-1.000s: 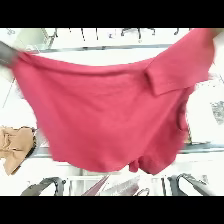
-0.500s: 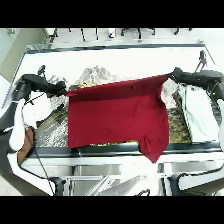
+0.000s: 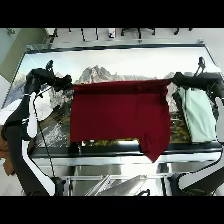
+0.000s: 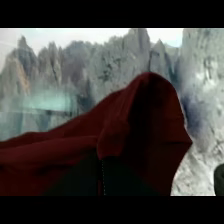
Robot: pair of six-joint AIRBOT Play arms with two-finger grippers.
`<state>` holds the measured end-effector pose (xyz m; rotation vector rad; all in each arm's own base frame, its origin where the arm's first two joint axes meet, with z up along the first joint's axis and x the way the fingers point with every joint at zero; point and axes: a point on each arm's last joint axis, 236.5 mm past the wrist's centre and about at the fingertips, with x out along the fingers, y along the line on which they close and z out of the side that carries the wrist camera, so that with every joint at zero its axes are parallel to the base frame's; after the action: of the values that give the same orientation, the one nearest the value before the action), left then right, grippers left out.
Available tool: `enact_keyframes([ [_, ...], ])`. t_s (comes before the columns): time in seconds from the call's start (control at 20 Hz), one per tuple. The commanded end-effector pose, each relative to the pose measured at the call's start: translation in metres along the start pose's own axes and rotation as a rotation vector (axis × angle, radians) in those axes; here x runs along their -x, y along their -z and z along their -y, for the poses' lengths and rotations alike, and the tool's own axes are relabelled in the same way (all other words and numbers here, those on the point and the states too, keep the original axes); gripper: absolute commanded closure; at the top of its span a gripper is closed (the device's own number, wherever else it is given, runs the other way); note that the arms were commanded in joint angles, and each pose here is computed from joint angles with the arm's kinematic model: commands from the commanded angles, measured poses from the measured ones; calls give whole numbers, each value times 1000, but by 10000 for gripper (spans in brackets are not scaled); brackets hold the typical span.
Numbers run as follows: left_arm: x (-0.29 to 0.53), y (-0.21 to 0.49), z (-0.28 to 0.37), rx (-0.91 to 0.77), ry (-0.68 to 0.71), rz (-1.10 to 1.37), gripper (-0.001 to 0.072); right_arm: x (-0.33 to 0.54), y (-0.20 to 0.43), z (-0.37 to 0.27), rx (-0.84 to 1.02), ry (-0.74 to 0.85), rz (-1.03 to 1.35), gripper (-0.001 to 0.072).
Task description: Fold the shirts.
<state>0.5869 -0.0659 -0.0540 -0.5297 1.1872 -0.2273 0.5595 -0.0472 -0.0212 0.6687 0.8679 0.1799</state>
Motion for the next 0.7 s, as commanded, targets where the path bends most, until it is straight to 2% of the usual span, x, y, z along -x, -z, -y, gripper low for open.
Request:
enact_keyframes([
  [0.0, -11, 27, -20, -5, -60, -99, 689, -7, 49, 29, 24, 93, -153, 695],
  [0.25, -21, 43, -39, -18, -125, -141, 690, -16, 73, 40, 5, 111, -198, 695],
  [0.65, -30, 48, -19, -66, -113, -145, 690, -21, 74, 25, -22, 76, -197, 692],
])
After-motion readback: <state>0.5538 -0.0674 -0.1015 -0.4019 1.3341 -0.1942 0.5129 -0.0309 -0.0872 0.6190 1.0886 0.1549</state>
